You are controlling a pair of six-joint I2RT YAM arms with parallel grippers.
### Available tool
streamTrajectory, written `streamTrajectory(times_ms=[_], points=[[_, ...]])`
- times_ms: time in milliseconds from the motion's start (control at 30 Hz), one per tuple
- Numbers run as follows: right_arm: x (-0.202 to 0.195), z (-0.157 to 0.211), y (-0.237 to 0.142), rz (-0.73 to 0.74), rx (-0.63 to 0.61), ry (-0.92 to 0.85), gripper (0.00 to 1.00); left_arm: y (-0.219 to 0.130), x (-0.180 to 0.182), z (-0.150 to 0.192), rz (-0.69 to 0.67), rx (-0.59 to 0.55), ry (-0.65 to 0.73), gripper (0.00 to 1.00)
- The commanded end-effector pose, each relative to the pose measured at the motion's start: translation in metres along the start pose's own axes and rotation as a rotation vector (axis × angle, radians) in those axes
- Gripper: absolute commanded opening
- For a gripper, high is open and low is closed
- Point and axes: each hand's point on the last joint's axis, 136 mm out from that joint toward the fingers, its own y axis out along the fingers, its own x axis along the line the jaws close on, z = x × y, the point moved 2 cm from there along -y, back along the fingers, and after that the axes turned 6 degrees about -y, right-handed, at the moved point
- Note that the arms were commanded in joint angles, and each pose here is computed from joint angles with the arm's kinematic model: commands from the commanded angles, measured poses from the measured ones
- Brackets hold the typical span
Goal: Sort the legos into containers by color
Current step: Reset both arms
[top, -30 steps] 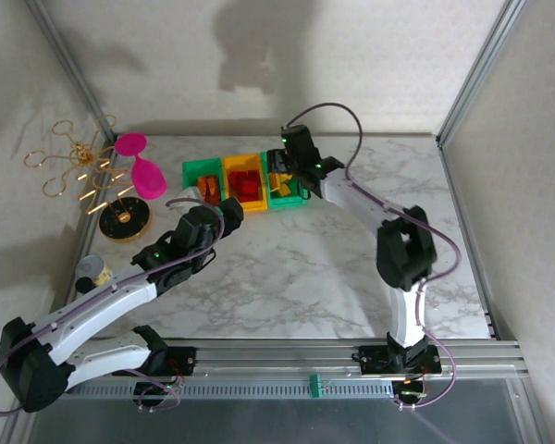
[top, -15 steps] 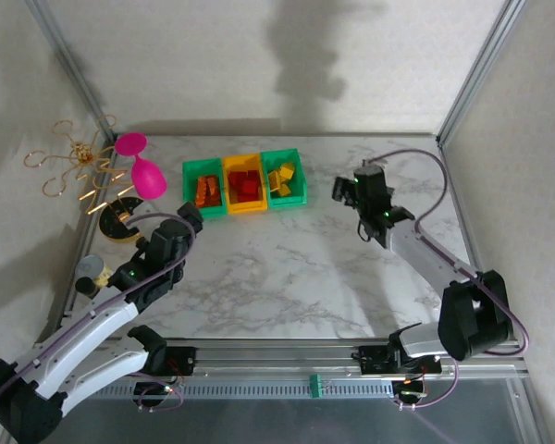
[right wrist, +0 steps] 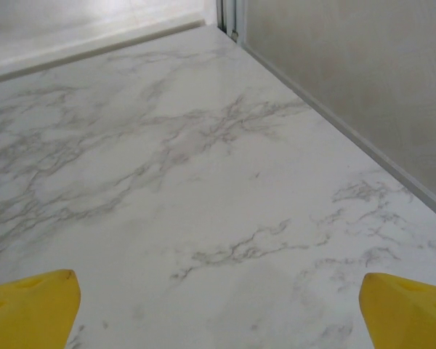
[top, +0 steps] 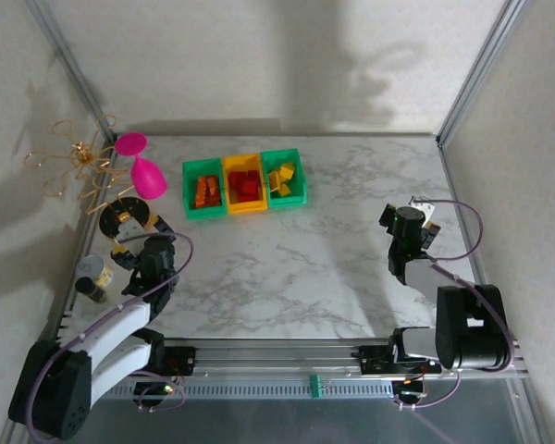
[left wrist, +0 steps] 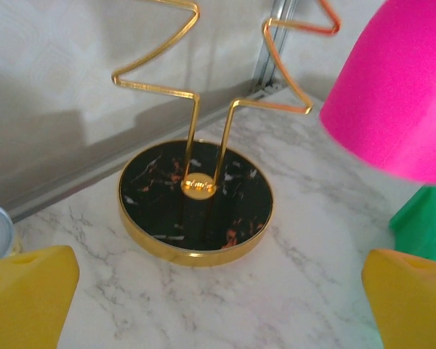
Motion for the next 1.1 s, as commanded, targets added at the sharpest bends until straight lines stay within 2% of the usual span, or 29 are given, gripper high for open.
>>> streamTrajectory(times_ms=[0,133,233,333,433,567,1067], points=[[0.006,-0.018,0.005,-0.053,-0.14,0.003,0.99,0.001,-0.021,-0.018,0.168,-0.113,-0.062,1.0],[0.017,-0.023,0.001,-0.158,-0.251,-0.028,0.99,0.013,-0.039,-0.005,0.255,-0.105,0.008,1.0],[0.027,-0.02,0.005,-0.216,-0.241,-0.059,0.99,0.017,-0.052,-0.002,0.326,-0.123,0.039,1.0],[0.036,-0.016,-0.007,-0.309,-0.31,-0.09,0.99,0.024,-0.057,0.015,0.379,-0.073,0.066,1.0],[0.037,-0.002,-0.023,-0.35,-0.357,-0.117,0.99,0.021,-0.06,0.02,0.433,-0.091,0.075,1.0],[0.039,0.0,-0.01,-0.355,-0.293,-0.115,0.99,0.043,-0.07,0.031,0.426,0.019,0.097,1.0],[0.039,0.001,-0.011,-0.354,-0.294,-0.117,0.99,0.043,-0.069,0.03,0.423,0.011,0.094,0.99]])
